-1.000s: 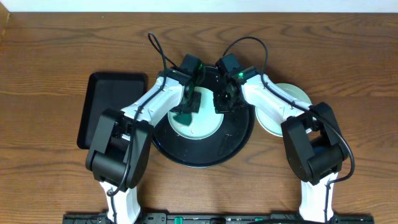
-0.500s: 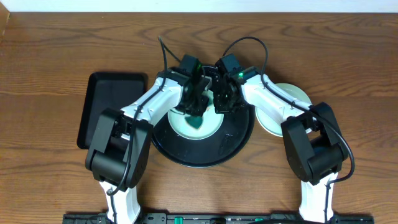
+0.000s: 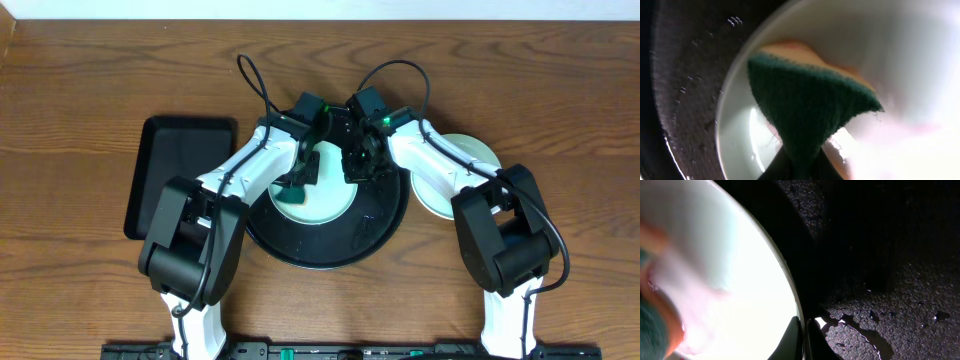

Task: Clean dirty plates on tray and stack at the side
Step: 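Scrub the last light-green plate with the sponge in left gripper, then lift the last light-green plate off the round tray with right gripper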

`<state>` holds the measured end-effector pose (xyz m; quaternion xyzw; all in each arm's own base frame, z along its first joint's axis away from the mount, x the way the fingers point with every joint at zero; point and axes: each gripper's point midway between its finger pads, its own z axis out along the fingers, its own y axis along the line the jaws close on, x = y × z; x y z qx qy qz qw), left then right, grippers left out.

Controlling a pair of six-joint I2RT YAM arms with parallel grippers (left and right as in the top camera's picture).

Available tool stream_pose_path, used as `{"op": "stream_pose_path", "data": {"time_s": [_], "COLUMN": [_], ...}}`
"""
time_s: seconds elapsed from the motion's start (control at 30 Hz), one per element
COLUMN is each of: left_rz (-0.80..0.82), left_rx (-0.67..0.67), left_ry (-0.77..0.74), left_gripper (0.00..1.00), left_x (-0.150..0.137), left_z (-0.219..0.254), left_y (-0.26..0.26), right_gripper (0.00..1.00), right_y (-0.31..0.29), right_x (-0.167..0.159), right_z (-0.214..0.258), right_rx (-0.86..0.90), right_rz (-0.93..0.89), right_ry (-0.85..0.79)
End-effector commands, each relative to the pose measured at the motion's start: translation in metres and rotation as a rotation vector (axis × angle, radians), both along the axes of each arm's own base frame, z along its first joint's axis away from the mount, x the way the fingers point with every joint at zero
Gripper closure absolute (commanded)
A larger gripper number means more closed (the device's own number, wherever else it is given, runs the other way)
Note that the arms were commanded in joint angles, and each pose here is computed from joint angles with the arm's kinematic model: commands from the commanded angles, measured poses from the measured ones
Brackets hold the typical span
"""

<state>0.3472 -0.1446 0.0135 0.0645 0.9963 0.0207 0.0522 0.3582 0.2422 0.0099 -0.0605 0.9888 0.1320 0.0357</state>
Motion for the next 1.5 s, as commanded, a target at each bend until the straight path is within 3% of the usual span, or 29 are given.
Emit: {"op": "stream_pose_path", "data": {"time_s": [0.0,0.13,0.3,0.4,0.5,0.63,1.13,1.3,1.47], "left_rz": [-0.216,-0.344,-0.352,-0.265,-0.079,0.115,0.26,0.289,0.32], "left_rx": [-0.212,-0.423,-0.432,-0.336,-0.148,0.051,0.144,0.055,-0.021], "left_ry": [0.174,0.233,0.135,0.019,-0.121,-0.223,-0.019,0.011,0.03], "left_gripper": [0.92,0.93,0.93,0.93,0.93,0.92,0.93,0.92,0.93], "left_x": [-0.038,-0.055,-0.032,0.0,0.036,0.061,0.04,0.034,0.034], "left_z": [-0.003,0.009,0.009,0.004,0.002,0.011,0.093,0.097,0.096], "left_y": [-0.032,-0.064,-0.07,-0.057,-0.021,0.034,0.107,0.107,0.108], "right_gripper": [0.99,0.99,0.99,0.99,0.99,0.99,0.99,0.99,0.99], "right_y": [0.001,0.001,0.001,0.001,0.001,0.0,-0.003,-0.003,-0.02], "right_x": [-0.011,-0.011,-0.01,-0.011,-0.011,-0.012,-0.008,0.0,0.014], "right_z": [-0.015,-0.015,-0.015,-0.015,-0.015,-0.015,-0.007,0.021,0.06], "right_rx": [-0.03,-0.03,-0.03,-0.03,-0.031,-0.034,-0.024,-0.016,-0.123], "right_rz": [0.014,0.014,0.014,0.014,0.014,0.014,0.028,0.057,0.063], "right_ry": [0.037,0.037,0.037,0.037,0.039,0.045,0.023,-0.061,-0.222]}}
